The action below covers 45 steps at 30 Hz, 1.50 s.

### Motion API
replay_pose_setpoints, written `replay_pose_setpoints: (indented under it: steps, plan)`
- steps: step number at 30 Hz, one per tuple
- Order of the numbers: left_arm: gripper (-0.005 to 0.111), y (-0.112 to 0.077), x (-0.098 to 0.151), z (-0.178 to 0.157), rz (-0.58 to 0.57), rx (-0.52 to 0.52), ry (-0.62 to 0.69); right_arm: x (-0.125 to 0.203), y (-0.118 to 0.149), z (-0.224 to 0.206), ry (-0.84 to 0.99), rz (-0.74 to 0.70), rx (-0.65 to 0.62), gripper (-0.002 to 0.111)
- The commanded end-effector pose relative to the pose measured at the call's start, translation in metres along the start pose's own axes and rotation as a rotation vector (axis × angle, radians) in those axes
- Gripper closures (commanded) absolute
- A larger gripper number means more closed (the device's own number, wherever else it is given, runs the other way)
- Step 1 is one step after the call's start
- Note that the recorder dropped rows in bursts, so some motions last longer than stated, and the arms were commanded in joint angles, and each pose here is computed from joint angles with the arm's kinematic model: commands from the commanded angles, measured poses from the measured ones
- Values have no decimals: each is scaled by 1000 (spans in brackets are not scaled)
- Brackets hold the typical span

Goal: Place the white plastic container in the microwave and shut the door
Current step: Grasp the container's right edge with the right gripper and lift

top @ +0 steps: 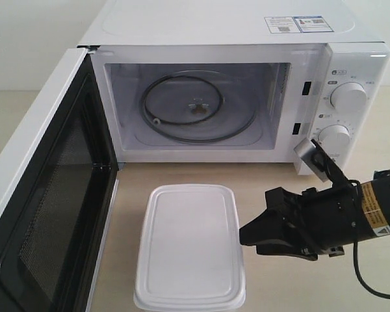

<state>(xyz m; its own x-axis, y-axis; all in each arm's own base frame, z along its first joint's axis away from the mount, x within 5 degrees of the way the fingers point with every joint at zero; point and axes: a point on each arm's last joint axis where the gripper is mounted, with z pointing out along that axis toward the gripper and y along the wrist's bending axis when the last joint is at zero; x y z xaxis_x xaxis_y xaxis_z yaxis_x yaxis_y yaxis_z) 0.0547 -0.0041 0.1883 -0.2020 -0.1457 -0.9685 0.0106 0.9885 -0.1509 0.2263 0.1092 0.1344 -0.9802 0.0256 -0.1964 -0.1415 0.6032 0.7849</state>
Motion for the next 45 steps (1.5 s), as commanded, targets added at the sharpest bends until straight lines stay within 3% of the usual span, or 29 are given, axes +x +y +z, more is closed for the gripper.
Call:
replay_pose_setpoints:
  steps: [1,14,29,31,34,35,45]
  plan:
    - [102,0,1,0,-6,5,5,-4,4,-1,-29,7,-13,66]
    - [102,0,1,0,-6,5,5,1,9,12,-11,-4,48,66]
    - [102,0,1,0,-6,5,5,-4,1,28,44,60,-25,67]
    - [102,0,1,0,-6,5,5,-4,1,28,42,60,-22,72]
    - [102,0,1,0,-6,5,5,-4,1,28,43,59,-20,102]
    - [102,0,1,0,-6,5,5,-4,1,28,44,58,-20,107]
    - [102,0,1,0,-6,5,5,-6,8,21,23,-41,-9,108]
